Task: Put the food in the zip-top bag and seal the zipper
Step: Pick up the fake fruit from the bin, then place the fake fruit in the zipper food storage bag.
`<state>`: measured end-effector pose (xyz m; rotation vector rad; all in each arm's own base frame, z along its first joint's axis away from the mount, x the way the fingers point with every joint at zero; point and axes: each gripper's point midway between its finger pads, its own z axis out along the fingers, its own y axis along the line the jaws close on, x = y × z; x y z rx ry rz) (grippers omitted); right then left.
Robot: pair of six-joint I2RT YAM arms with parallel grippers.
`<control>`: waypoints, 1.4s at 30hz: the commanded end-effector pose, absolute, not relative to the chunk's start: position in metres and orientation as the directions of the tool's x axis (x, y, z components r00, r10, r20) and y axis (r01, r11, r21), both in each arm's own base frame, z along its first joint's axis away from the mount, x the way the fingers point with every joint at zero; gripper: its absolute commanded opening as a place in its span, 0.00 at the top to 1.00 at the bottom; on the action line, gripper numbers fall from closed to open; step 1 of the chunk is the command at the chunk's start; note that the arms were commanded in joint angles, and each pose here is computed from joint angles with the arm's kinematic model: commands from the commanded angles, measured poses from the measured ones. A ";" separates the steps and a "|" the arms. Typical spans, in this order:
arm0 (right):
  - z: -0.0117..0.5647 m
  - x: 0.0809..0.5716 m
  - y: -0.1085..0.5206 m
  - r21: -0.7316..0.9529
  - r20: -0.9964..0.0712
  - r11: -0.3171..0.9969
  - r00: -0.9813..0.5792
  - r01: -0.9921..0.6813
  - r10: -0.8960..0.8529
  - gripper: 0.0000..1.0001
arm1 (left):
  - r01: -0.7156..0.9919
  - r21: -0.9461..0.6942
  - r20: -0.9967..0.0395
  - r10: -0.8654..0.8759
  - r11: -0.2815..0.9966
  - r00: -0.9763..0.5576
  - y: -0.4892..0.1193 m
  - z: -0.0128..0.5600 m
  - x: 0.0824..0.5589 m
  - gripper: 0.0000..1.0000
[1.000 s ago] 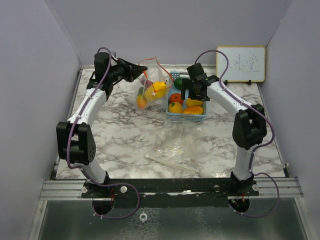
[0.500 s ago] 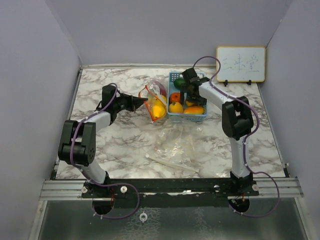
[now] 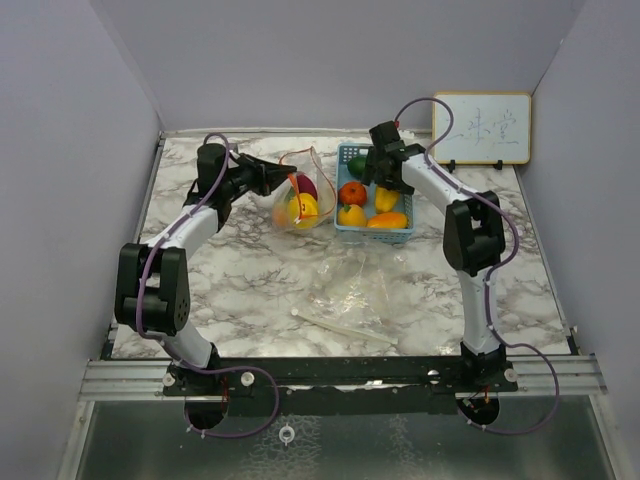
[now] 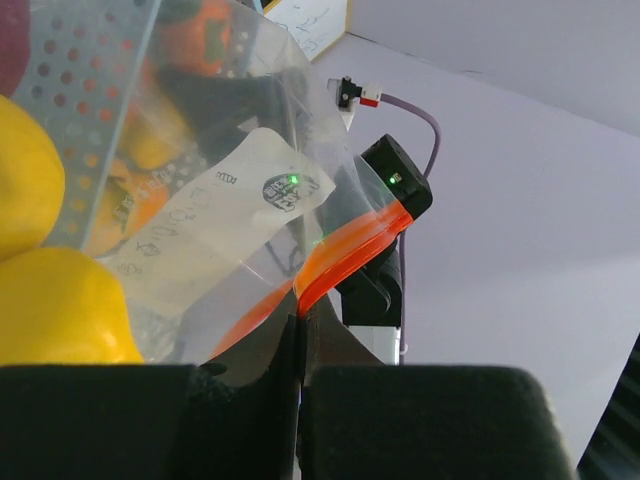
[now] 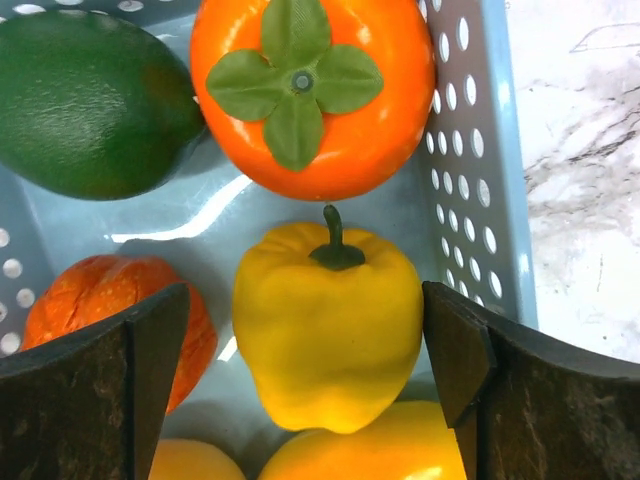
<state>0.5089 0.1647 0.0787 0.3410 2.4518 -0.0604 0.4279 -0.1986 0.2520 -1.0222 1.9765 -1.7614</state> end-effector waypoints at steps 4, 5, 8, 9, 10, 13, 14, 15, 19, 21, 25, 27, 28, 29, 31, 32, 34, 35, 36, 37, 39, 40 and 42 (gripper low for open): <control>0.048 0.506 0.160 0.011 -0.591 0.962 -0.774 0.274 0.227 0.32 | -0.295 -0.955 0.247 -0.655 -0.038 -0.714 -0.199 0.264 0.422 1.00; 0.049 0.505 0.160 0.013 -0.592 0.963 -0.774 0.269 0.225 0.39 | -0.289 -0.956 0.245 -0.654 -0.041 -0.716 -0.199 0.267 0.423 1.00; 0.064 0.505 0.159 0.020 -0.609 0.966 -0.763 0.257 0.216 0.59 | -0.281 -0.958 0.253 -0.650 -0.063 -0.717 -0.199 0.276 0.427 1.00; 0.074 0.506 0.159 0.026 -0.623 0.968 -0.754 0.248 0.210 0.61 | -0.280 -0.957 0.262 -0.648 -0.078 -0.715 -0.199 0.280 0.428 1.00; 0.084 0.507 0.159 0.033 -0.638 0.970 -0.742 0.239 0.205 0.62 | -0.279 -0.956 0.273 -0.646 -0.095 -0.713 -0.199 0.285 0.429 1.00; 0.134 0.512 0.165 0.087 -0.706 0.981 -0.684 0.173 0.183 0.65 | -0.265 -0.955 0.289 -0.645 -0.137 -0.707 -0.198 0.297 0.433 1.00; 0.152 0.511 0.170 0.116 -0.730 0.985 -0.661 0.128 0.172 0.65 | -0.263 -0.954 0.291 -0.648 -0.142 -0.704 -0.198 0.299 0.435 1.00; 0.171 0.511 0.178 0.154 -0.756 0.986 -0.634 0.067 0.161 0.65 | -0.263 -0.953 0.294 -0.651 -0.147 -0.700 -0.198 0.300 0.436 1.00; 0.249 0.489 0.217 0.302 -0.838 0.924 -0.527 -0.233 0.141 0.65 | -0.258 -0.954 0.292 -0.666 -0.152 -0.686 -0.197 0.307 0.444 1.00; 0.283 0.470 0.239 0.364 -0.860 0.848 -0.489 -0.386 0.146 0.65 | -0.258 -0.957 0.277 -0.677 -0.133 -0.682 -0.196 0.306 0.447 1.00; 0.338 0.425 0.274 0.431 -0.885 0.654 -0.434 -0.622 0.169 0.66 | -0.277 -0.956 0.267 -0.692 -0.099 -0.671 -0.195 0.294 0.447 1.00; 0.356 0.404 0.291 0.443 -0.889 0.560 -0.424 -0.700 0.173 0.66 | -0.290 -0.952 0.274 -0.694 -0.098 -0.666 -0.195 0.289 0.447 1.00; 0.361 0.395 0.301 0.442 -0.891 0.517 -0.423 -0.732 0.164 0.66 | -0.294 -0.951 0.278 -0.695 -0.099 -0.664 -0.194 0.287 0.447 1.00; 0.365 0.388 0.311 0.441 -0.893 0.480 -0.423 -0.758 0.153 0.66 | -0.296 -0.950 0.278 -0.693 -0.097 -0.665 -0.196 0.286 0.447 1.00; 0.368 0.377 0.331 0.449 -0.890 0.409 -0.436 -0.794 0.133 0.66 | -0.296 -0.951 0.275 -0.694 -0.093 -0.665 -0.196 0.285 0.446 1.00; 0.367 0.373 0.341 0.452 -0.890 0.384 -0.440 -0.805 0.124 0.66 | -0.294 -0.952 0.271 -0.695 -0.090 -0.666 -0.196 0.286 0.446 1.00; 0.360 0.368 0.358 0.463 -0.883 0.359 -0.456 -0.811 0.107 0.66 | -0.292 -0.952 0.268 -0.696 -0.088 -0.666 -0.196 0.287 0.446 1.00; 0.355 0.366 0.364 0.471 -0.878 0.351 -0.468 -0.809 0.100 0.66 | -0.292 -0.953 0.268 -0.697 -0.087 -0.666 -0.196 0.286 0.446 1.00; 0.349 0.365 0.369 0.483 -0.870 0.347 -0.484 -0.804 0.092 0.66 | -0.289 -0.953 0.265 -0.698 -0.086 -0.666 -0.196 0.287 0.446 1.00; 0.342 0.366 0.373 0.497 -0.862 0.347 -0.500 -0.796 0.086 0.66 | -0.286 -0.955 0.261 -0.698 -0.084 -0.666 -0.196 0.287 0.446 1.00; 0.324 0.375 0.375 0.520 -0.841 0.398 -0.533 -0.756 0.087 0.66 | -0.287 -0.954 0.261 -0.698 -0.083 -0.667 -0.196 0.287 0.444 1.00; 0.315 0.382 0.374 0.529 -0.832 0.434 -0.547 -0.729 0.095 0.67 | -0.288 -0.954 0.262 -0.696 -0.083 -0.669 -0.196 0.287 0.443 1.00; 0.298 0.399 0.365 0.523 -0.824 0.536 -0.553 -0.663 0.120 0.67 | -0.287 -0.954 0.262 -0.693 -0.083 -0.671 -0.196 0.287 0.440 1.00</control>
